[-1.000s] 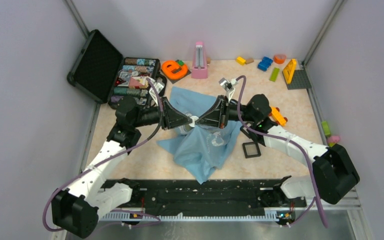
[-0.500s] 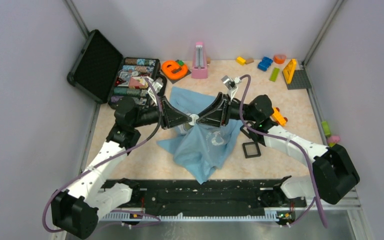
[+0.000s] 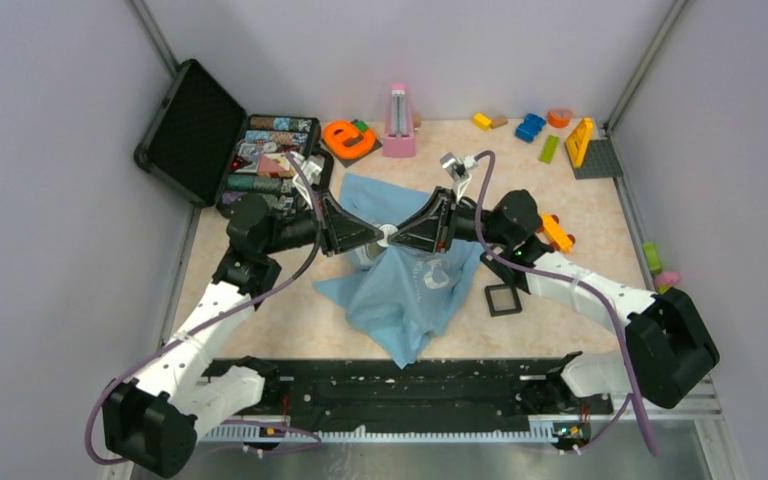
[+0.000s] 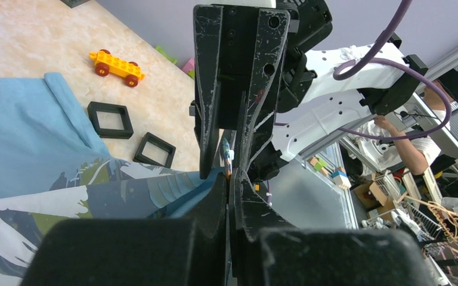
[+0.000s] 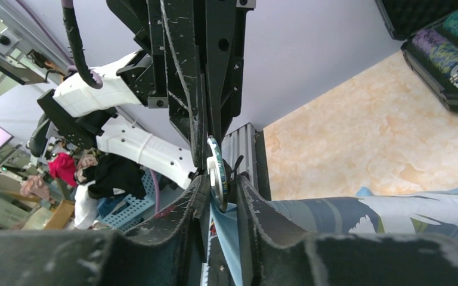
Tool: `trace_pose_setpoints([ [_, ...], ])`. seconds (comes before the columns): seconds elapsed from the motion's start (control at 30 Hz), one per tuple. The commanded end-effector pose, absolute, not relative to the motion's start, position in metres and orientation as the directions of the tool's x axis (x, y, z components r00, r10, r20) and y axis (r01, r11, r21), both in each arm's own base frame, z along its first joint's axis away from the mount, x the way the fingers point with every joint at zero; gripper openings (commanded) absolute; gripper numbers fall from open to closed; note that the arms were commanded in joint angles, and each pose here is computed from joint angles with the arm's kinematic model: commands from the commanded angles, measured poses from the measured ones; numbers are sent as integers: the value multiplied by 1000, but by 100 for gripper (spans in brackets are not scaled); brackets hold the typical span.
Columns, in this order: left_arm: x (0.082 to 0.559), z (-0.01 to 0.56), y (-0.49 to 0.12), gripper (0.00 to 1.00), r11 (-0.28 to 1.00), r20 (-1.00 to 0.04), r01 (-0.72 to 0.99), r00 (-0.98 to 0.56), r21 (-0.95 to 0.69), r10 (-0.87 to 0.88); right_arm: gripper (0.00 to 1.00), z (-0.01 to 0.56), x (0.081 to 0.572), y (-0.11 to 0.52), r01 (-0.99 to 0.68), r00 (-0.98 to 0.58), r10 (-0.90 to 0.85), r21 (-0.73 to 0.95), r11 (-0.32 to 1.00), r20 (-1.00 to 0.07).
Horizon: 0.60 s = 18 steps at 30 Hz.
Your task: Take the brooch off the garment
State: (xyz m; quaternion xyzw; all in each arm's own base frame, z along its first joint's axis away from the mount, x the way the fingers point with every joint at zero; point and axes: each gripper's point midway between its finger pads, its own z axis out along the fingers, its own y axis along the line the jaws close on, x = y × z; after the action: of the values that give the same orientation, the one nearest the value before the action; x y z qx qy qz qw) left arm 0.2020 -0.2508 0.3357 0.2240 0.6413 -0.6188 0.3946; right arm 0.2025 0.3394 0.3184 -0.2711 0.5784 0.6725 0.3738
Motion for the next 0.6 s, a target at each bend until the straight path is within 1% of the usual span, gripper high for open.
trace_pose_setpoints([
  [0.0,203,355,-250,0,112,-814,818,-528,-564,-241,21,339,203,344,-855,-514,220,514,-59,-829],
  [0.07,203,354,-251,0,111,-813,817,-532,-566,-238,17,339,203,344,-855,-515,221,515,-59,-828],
  [0.23,201,353,-250,0,108,-817,820,-528,-561,-231,14,341,205,345,-848,-524,224,527,-51,-822],
  [0.3,200,353,-250,0,110,-822,825,-521,-554,-230,9,339,207,346,-839,-537,221,543,-39,-814],
  [0.37,200,352,-249,0,115,-828,830,-514,-546,-225,6,337,209,348,-828,-553,209,560,-28,-807],
  [0.5,205,346,-249,0,152,-828,819,-522,-554,-205,6,335,208,352,-816,-573,176,577,-33,-801],
  [0.57,205,346,-250,0,146,-826,817,-530,-558,-192,6,332,211,355,-809,-583,160,588,-18,-797],
])
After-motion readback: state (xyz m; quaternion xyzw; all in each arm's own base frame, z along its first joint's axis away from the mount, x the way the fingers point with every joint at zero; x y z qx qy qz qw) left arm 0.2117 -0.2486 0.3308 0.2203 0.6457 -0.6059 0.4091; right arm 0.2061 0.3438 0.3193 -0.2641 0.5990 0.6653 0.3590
